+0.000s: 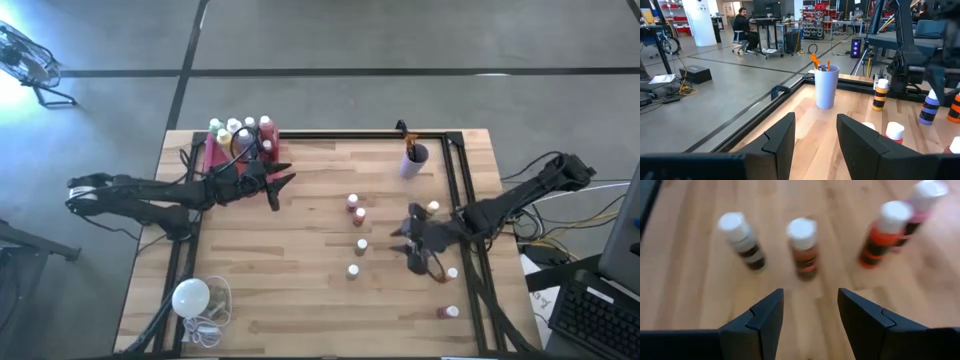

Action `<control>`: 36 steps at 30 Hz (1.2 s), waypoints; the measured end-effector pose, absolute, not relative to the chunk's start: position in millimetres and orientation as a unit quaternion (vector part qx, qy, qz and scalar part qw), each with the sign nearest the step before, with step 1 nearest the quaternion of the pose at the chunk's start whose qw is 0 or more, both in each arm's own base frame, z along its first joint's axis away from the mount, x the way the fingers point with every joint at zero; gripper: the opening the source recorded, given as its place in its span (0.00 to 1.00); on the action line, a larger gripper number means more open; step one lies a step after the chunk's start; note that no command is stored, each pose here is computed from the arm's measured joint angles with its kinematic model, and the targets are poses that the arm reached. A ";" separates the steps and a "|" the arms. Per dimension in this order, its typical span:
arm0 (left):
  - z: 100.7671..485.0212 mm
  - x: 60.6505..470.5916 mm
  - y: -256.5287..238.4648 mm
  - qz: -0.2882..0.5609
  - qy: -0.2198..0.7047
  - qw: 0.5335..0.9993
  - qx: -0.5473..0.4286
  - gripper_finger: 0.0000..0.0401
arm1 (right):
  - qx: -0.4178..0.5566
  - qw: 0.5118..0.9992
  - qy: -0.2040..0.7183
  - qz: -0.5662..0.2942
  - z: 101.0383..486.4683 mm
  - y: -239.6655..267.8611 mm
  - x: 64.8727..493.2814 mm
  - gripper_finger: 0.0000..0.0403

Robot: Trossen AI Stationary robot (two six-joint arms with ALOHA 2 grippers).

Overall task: Pick & Place Paint Supplies
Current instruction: Put the small white paint bottle into the pink bin

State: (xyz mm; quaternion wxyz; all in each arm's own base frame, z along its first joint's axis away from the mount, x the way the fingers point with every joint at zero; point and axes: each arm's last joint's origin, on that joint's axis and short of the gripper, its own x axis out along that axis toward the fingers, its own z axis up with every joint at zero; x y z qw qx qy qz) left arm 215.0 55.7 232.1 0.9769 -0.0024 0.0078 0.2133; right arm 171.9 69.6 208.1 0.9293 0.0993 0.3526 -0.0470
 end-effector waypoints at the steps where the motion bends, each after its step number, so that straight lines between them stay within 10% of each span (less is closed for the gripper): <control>1: 232.1 215.0 55.7 0.213 0.008 0.977 -0.003 0.38 | 0.098 0.931 0.349 -0.037 203.7 73.1 170.9 0.46; 36: 229.6 215.0 55.8 0.213 0.024 0.977 0.012 0.38 | 0.171 0.893 0.416 -0.010 116.9 151.5 256.5 0.31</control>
